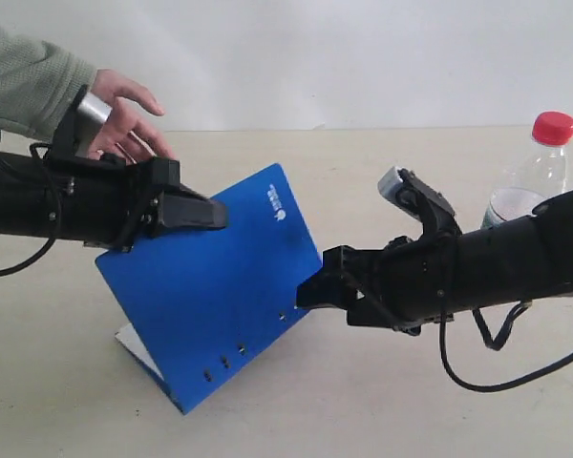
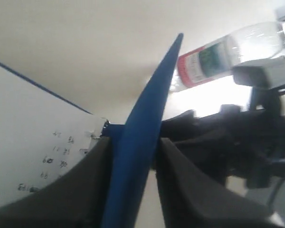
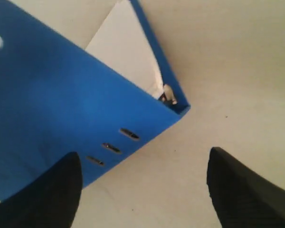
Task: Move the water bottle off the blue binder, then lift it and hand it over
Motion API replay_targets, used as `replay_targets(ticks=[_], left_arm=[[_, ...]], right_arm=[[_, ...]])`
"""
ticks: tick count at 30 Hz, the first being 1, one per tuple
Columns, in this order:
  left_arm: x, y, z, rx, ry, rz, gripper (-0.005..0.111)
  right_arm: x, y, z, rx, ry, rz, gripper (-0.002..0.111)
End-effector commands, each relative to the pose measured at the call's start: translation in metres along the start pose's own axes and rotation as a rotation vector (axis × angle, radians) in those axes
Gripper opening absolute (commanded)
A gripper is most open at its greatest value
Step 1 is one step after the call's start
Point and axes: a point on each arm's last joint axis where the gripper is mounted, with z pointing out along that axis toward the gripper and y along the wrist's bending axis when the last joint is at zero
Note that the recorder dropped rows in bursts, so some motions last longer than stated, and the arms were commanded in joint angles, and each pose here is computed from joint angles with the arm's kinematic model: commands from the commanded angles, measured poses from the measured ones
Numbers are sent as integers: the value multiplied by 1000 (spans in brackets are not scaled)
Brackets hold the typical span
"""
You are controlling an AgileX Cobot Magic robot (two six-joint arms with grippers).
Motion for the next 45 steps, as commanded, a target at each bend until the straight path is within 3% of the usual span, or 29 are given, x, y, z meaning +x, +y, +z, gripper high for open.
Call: replay_targets(ticks=[1, 8, 12, 16, 18, 21, 25, 30, 34, 37, 40, 45], left_arm=[[-13, -26, -3, 204, -21, -7, 4], [-12, -28, -3, 221, -7, -26, 4], [-14, -37, -6, 325, -25, -65, 4], [-14, -37, -5, 323, -27, -57, 4], [-14, -37, -6, 326, -26, -56, 4], [-13, -38, -6, 338, -20, -54, 4], [-12, -32, -4, 265, -12, -31, 4], [-3, 4, 1, -75, 22, -23, 4], [16, 34, 11, -242, 165, -54, 4], [32, 54, 23, -284, 287, -105, 4], [41, 70, 36, -291, 315, -178, 4], [33, 68, 47, -192, 244, -220, 4]], right_arm=[[10, -3, 14, -116, 88, -8, 66], [-1, 19, 14, -332, 72, -209, 66], [-13, 14, 17, -231, 34, -222, 66], [-13, 14, 17, -232, 32, -245, 63], [-15, 16, 17, -235, 26, -255, 44], [-15, 16, 17, -235, 24, -269, 1], [-15, 15, 17, -231, 27, -241, 0], [-12, 17, 11, -203, 80, -249, 0], [-15, 22, 0, -137, 67, -291, 0], [-18, 23, -9, -60, 51, -325, 0], [-16, 17, -14, 51, 97, -306, 0], [18, 32, -5, -48, 337, -359, 0]])
